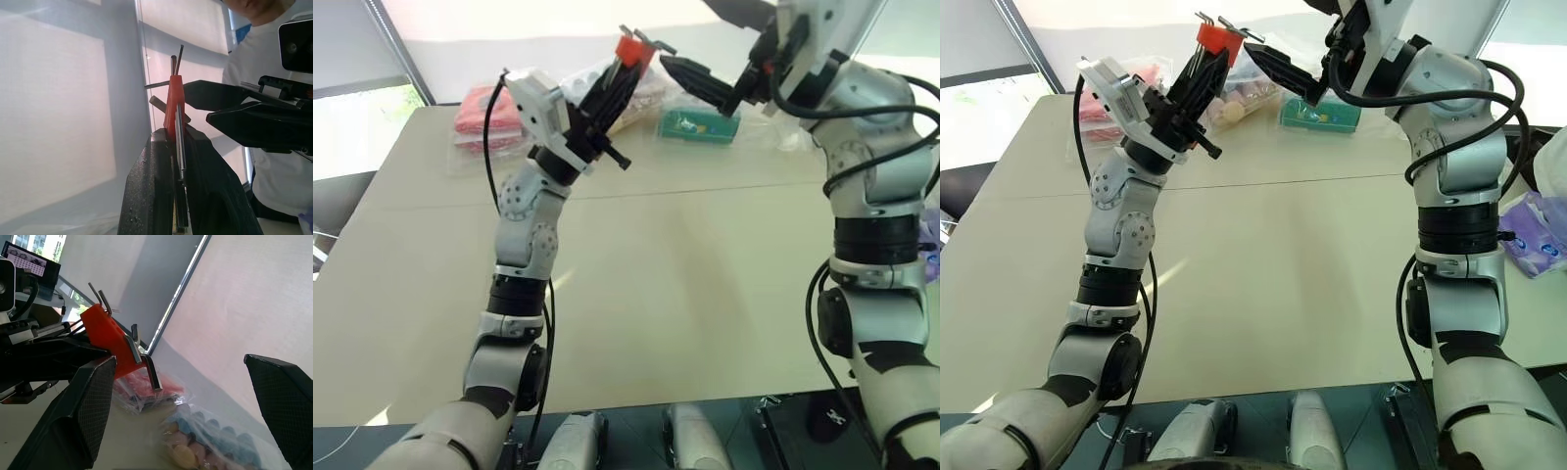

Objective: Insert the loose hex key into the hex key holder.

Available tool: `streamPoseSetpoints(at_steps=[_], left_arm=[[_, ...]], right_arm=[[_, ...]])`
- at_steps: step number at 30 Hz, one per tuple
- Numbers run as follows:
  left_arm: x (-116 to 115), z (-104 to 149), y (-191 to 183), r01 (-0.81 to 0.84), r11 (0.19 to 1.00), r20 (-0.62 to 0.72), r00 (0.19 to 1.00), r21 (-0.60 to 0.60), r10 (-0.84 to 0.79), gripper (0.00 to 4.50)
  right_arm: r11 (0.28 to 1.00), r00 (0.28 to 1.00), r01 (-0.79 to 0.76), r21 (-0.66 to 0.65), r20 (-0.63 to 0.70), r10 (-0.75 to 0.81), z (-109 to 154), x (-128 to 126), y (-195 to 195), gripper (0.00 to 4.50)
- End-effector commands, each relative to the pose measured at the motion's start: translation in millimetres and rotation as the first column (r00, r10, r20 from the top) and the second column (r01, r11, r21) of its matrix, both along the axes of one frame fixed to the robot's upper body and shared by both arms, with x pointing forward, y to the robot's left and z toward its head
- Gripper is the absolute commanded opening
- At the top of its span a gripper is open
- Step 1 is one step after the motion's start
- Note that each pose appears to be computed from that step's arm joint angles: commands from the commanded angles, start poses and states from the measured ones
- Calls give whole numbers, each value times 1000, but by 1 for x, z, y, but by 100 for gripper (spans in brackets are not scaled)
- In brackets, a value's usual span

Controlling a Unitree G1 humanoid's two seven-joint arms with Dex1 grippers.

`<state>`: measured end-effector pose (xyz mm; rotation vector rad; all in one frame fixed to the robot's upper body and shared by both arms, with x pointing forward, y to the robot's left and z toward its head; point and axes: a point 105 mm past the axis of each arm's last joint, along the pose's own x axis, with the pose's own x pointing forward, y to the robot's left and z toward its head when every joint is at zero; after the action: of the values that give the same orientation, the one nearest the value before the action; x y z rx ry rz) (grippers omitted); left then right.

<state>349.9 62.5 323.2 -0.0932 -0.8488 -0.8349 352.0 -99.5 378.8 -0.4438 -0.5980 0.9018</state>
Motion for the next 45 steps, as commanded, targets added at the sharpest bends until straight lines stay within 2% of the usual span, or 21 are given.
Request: streamPoseSetpoints(at_steps=[1, 5, 10, 16, 19, 25, 30, 37, 45], left_arm=[[-6, 19, 5, -11, 999, 62, 998, -46, 14, 12], [1, 13, 4, -3, 997, -3, 1000, -75, 3, 12], [15, -17, -3, 33, 995, -198, 979, -98, -52, 12], [21, -50, -20, 112, 986, -402, 903, -123, -152, 12], [21, -69, -30, 160, 975, -514, 830, -154, -218, 12], [12, -95, -43, 215, 941, -676, 655, -261, -337, 12], [9, -114, -51, 177, 923, -760, 526, -341, -382, 12], [7, -140, -57, 76, 910, -815, 418, -408, -401, 12], [3, -175, -82, 24, 902, -864, 274, -432, -421, 12]], right_arm=[[1000, 997, -3, 0, 78, 3, 19, -14, -7, 448], [998, 997, 59, -37, 49, -57, -3, -4, -18, 448], [992, 992, 121, -26, -25, -121, -37, 0, -29, 448], [981, 976, 195, -10, -92, -196, -67, -6, -38, 448], [974, 968, 225, -6, -113, -224, -76, -12, -40, 448], [960, 952, 281, 10, -130, -278, -82, -22, -47, 448], [950, 942, 311, 15, -137, -306, -83, -26, -50, 448], [954, 945, 298, 10, -141, -294, -79, -27, -42, 448], [959, 947, 285, -11, -153, -283, -83, -28, -40, 448]])
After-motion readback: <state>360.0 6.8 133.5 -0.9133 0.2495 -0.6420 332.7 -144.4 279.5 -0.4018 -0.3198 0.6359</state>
